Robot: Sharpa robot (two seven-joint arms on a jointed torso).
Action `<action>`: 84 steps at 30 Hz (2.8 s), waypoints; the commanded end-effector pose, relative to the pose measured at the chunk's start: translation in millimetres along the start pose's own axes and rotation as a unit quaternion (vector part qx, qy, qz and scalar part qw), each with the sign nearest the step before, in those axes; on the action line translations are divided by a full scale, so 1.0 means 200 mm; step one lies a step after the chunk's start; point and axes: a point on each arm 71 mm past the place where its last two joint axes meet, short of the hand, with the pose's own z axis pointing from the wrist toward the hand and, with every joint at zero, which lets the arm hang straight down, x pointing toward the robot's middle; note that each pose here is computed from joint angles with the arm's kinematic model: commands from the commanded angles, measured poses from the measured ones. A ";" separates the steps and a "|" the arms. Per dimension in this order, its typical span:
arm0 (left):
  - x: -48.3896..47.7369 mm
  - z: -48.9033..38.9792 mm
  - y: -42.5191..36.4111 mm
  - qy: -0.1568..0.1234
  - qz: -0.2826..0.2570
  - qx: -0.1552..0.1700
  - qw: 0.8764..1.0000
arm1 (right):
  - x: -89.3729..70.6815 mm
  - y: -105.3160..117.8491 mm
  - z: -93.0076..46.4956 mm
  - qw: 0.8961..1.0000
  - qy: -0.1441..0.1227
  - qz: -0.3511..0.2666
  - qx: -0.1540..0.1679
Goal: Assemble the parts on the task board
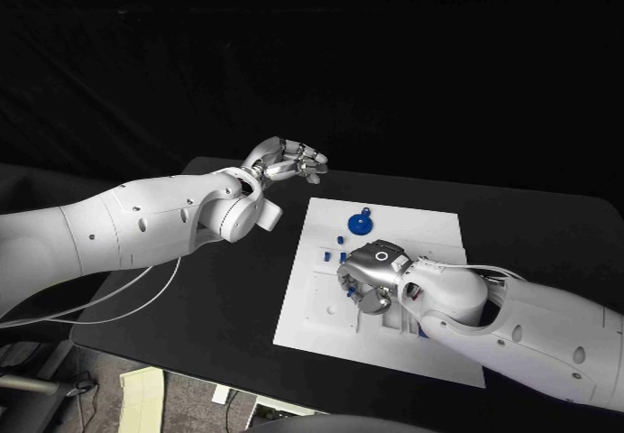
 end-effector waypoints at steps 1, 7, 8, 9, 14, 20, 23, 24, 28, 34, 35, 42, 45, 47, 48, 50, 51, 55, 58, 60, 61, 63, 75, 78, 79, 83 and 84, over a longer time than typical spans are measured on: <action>0.002 0.003 -0.013 -0.001 -0.003 0.005 1.000 | 0.01 0.01 0.00 1.000 0.009 -0.005 -0.004; 0.002 0.003 -0.014 0.000 -0.003 0.005 1.000 | 0.02 0.01 0.01 1.000 0.013 -0.006 -0.003; 0.002 0.003 -0.014 0.000 -0.003 0.005 1.000 | 0.02 0.01 0.01 1.000 0.015 -0.007 -0.002; 0.002 0.003 -0.014 0.000 -0.003 0.005 1.000 | 0.02 0.01 0.01 1.000 0.015 -0.007 -0.002; 0.003 0.004 -0.018 0.000 -0.002 0.006 1.000 | 0.02 0.02 0.01 1.000 0.018 -0.008 -0.004; 0.003 0.005 -0.020 0.000 -0.002 0.006 1.000 | 0.05 0.03 0.02 1.000 0.028 -0.009 -0.006; 0.003 0.005 -0.020 0.000 -0.003 0.007 1.000 | 0.06 0.03 0.02 0.999 0.032 -0.010 -0.005; 0.002 0.005 -0.020 0.000 -0.002 0.006 1.000 | 0.06 0.03 0.02 0.999 0.033 -0.010 -0.005; 0.000 0.004 -0.021 -0.001 -0.002 0.006 1.000 | 0.06 0.03 0.01 0.999 0.033 -0.009 -0.005; 0.001 0.004 -0.022 0.000 -0.003 0.006 1.000 | 0.06 0.01 0.01 1.000 0.030 0.006 -0.004; 0.000 0.004 -0.022 0.000 -0.002 0.006 1.000 | 0.06 0.01 0.01 1.000 0.030 0.008 -0.005; -0.003 0.004 -0.022 0.000 -0.002 0.006 1.000 | 0.05 -0.01 -0.01 0.999 0.002 0.037 0.004; -0.006 0.005 -0.020 -0.001 -0.002 0.005 1.000 | 0.04 -0.02 -0.02 0.999 -0.007 0.041 0.008; -0.010 0.006 -0.018 -0.002 -0.001 0.005 1.000 | 0.03 -0.03 -0.03 0.999 -0.012 0.043 0.012; -0.013 0.008 -0.016 -0.002 -0.001 0.005 1.000 | 0.03 -0.03 -0.04 0.999 -0.012 0.043 0.014; -0.022 0.010 -0.012 -0.004 0.000 0.004 1.000 | 0.02 -0.04 -0.06 0.999 -0.016 0.048 0.018; -0.029 0.010 -0.009 -0.006 0.001 0.003 1.000 | 0.02 -0.04 -0.07 0.998 -0.019 0.049 0.018; -0.046 0.012 -0.003 -0.011 0.002 0.002 1.000 | -0.02 -0.05 -0.09 0.998 -0.032 0.049 0.020; -0.049 0.015 -0.001 -0.012 0.002 0.002 1.000 | -0.07 -0.08 -0.11 0.998 -0.041 0.050 0.026; -0.049 0.018 0.001 -0.012 0.002 0.002 1.000 | -0.09 -0.10 -0.13 0.997 -0.047 0.056 0.031; -0.049 0.019 0.001 -0.012 0.002 0.002 1.000 | -0.11 -0.11 -0.14 0.996 -0.051 0.059 0.033; -0.048 0.020 0.001 -0.012 0.002 0.002 1.000 | -0.14 -0.14 -0.16 0.995 -0.052 0.077 0.042; -0.051 0.020 0.004 -0.009 0.000 0.001 1.000 | -0.32 -0.44 -0.31 0.978 -0.051 0.163 0.118; -0.050 0.021 0.004 -0.008 -0.001 0.001 1.000 | -0.32 -0.49 -0.35 0.980 -0.052 0.143 0.126; -0.048 0.021 0.004 -0.008 -0.001 0.001 1.000 | -0.32 -0.50 -0.36 0.981 -0.047 0.136 0.128; -0.052 0.020 0.005 -0.008 -0.001 0.001 1.000 | -0.29 -0.53 -0.39 0.982 -0.024 0.130 0.136; -0.052 0.020 0.005 -0.009 -0.001 0.001 1.000 | -0.29 -0.54 -0.40 0.983 -0.020 0.121 0.136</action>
